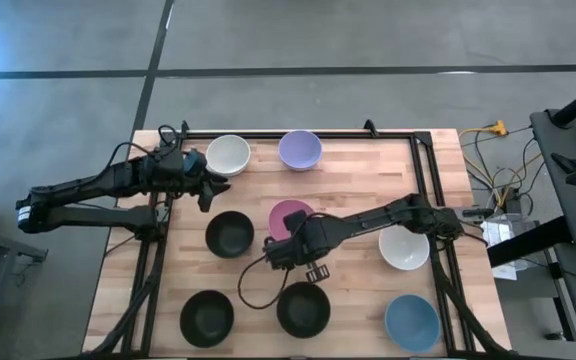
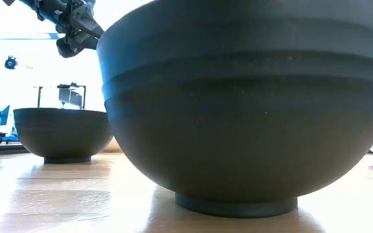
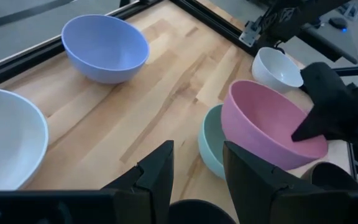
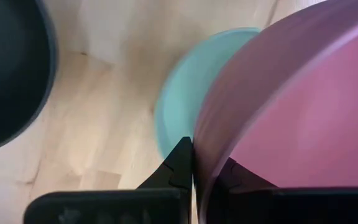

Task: Nest bowls inside each other
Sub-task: Stack the pink bowl on top of the green bowl

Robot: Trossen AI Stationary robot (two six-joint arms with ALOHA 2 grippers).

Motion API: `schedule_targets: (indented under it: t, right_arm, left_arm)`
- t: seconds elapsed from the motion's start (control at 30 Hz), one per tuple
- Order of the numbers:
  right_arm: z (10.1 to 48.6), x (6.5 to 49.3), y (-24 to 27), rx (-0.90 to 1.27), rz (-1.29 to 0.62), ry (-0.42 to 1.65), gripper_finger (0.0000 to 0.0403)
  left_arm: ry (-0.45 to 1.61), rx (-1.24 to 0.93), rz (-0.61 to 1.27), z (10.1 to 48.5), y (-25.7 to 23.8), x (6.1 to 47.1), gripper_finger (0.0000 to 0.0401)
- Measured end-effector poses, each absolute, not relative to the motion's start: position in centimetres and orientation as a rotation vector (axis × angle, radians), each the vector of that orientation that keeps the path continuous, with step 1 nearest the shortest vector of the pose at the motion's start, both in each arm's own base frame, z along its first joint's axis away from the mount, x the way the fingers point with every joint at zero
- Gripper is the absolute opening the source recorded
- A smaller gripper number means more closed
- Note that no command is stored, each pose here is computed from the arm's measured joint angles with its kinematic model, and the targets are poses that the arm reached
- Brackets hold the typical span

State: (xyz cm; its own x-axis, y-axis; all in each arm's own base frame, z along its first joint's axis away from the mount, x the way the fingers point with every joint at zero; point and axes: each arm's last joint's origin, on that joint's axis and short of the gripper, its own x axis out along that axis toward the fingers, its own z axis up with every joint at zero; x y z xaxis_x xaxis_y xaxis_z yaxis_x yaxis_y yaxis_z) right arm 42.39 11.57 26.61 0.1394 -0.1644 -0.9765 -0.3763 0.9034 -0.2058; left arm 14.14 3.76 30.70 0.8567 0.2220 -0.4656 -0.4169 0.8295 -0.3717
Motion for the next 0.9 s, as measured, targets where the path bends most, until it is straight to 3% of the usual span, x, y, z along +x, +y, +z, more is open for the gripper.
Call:
schedule_targets:
  t: [0.27, 0.9]
  right_arm:
    - [25.5, 42.4, 12.2, -0.478, 0.240, 1.481, 0.0009]
    - [21.8, 43.3, 12.3, -0.477, 0.219, 1.594, 0.0009]
  left_arm:
    - [0.429, -0.485, 0.352, 30.6, 3.7, 14.1, 0.0122]
    - [0.433, -0.490, 0.344, 30.6, 3.7, 13.8, 0.0122]
